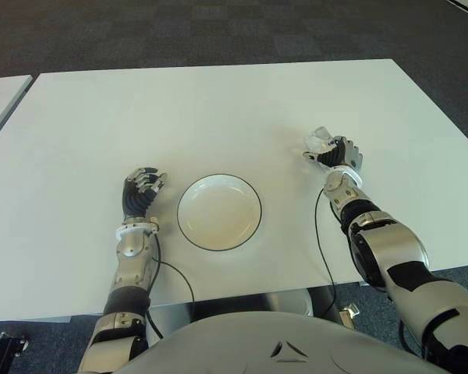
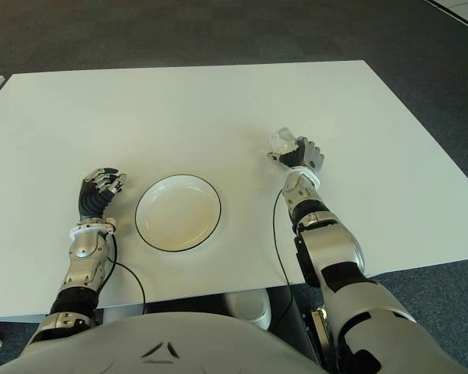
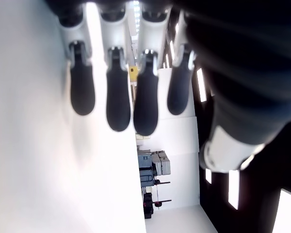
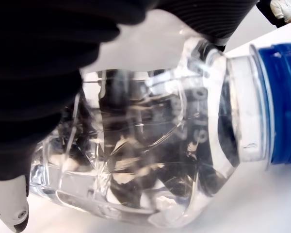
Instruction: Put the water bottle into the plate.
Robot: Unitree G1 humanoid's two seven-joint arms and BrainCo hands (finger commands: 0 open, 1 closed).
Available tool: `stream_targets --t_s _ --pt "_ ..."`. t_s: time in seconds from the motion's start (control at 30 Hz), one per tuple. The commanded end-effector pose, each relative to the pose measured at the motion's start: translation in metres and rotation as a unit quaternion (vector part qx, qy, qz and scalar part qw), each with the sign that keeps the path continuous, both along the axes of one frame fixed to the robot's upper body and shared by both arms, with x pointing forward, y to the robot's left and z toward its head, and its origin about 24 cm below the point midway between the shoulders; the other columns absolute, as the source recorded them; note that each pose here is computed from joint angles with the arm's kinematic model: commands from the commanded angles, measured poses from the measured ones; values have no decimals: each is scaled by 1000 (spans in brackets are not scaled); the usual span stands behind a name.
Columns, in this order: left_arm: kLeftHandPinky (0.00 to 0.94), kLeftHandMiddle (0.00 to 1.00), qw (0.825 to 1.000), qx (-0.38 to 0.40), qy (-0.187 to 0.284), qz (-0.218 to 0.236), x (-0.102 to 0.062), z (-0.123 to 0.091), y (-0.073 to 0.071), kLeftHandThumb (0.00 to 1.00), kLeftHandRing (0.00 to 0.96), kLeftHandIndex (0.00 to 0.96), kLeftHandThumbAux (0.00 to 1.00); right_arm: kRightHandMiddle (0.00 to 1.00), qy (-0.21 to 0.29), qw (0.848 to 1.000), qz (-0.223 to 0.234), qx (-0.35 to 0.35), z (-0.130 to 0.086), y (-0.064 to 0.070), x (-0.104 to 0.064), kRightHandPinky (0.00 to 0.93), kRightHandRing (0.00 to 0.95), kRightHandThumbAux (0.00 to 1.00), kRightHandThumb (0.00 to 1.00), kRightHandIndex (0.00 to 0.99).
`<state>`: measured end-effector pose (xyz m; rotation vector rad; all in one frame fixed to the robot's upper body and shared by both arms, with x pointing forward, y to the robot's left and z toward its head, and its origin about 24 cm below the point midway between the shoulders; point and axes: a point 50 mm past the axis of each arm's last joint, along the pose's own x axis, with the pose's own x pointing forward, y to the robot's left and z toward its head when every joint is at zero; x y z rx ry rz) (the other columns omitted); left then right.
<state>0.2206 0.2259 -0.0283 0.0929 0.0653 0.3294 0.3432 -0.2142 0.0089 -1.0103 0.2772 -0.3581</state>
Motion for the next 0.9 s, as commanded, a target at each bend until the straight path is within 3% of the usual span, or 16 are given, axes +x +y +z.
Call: stream_targets --t_s 0.03,0.37,0.57,0.9 --pt "510 557 1000 -17 15 8 -2 -5 -2 701 533 431 717 521 0 1000 3 10 -11 3 -9 767 762 677 847 407" --pt "512 547 1000 0 16 8 -3 -5 -1 701 531 431 718 524 -125 991 48 -8 21 21 5 803 804 680 847 398" --pt "510 555 1000 -3 20 9 -3 -6 0 700 530 431 717 528 -175 982 63 -2 36 30 9 822 822 681 847 394" --pt "506 559 1000 0 16 10 -3 -6 -2 701 529 431 717 536 -277 951 137 -6 78 60 10 864 851 682 848 392"
